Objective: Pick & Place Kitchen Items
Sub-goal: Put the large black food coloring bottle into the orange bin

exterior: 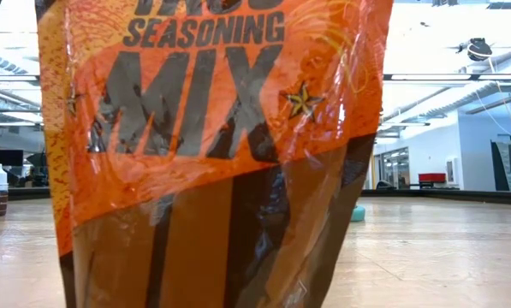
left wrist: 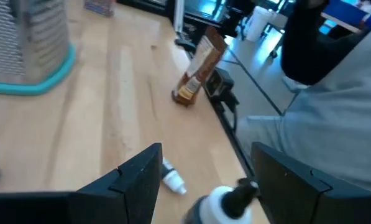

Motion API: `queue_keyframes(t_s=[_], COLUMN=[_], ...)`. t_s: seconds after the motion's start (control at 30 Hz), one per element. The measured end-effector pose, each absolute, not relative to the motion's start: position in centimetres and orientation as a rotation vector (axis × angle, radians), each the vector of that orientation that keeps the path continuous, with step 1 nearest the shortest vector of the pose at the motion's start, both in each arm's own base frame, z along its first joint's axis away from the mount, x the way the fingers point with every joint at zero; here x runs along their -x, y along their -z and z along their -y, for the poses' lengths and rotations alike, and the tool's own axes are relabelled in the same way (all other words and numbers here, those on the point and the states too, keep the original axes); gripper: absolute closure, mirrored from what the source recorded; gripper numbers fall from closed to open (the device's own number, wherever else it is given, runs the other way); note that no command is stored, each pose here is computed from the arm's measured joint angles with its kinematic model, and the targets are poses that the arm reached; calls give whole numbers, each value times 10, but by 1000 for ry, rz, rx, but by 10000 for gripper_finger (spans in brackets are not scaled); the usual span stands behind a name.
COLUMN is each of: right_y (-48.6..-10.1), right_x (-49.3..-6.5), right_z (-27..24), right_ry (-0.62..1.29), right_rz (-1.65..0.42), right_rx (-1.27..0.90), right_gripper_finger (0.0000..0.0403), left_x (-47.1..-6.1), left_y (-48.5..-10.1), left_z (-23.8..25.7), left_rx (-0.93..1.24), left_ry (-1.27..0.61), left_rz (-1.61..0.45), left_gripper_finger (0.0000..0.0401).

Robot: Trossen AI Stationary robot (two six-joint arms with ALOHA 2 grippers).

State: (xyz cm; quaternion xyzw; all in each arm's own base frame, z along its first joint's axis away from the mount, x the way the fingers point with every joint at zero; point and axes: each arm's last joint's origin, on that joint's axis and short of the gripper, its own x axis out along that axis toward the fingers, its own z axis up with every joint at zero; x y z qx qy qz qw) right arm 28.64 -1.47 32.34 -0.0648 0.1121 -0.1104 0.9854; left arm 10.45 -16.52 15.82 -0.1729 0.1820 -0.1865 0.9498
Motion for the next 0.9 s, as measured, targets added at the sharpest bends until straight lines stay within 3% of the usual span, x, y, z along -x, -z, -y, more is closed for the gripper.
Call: queue_keyframes(t_s=[0.9], right_y=[-323], right_x=[-286], right_z=[15], right_ry=[223], right_rz=[-225], right_rx=[130], right_gripper_finger=[232], left_x=[-107], left_y=[-128], left_z=[187], left_rx=[418], left_ry=[353], left_rz=[-402], left_gripper_finger=[155])
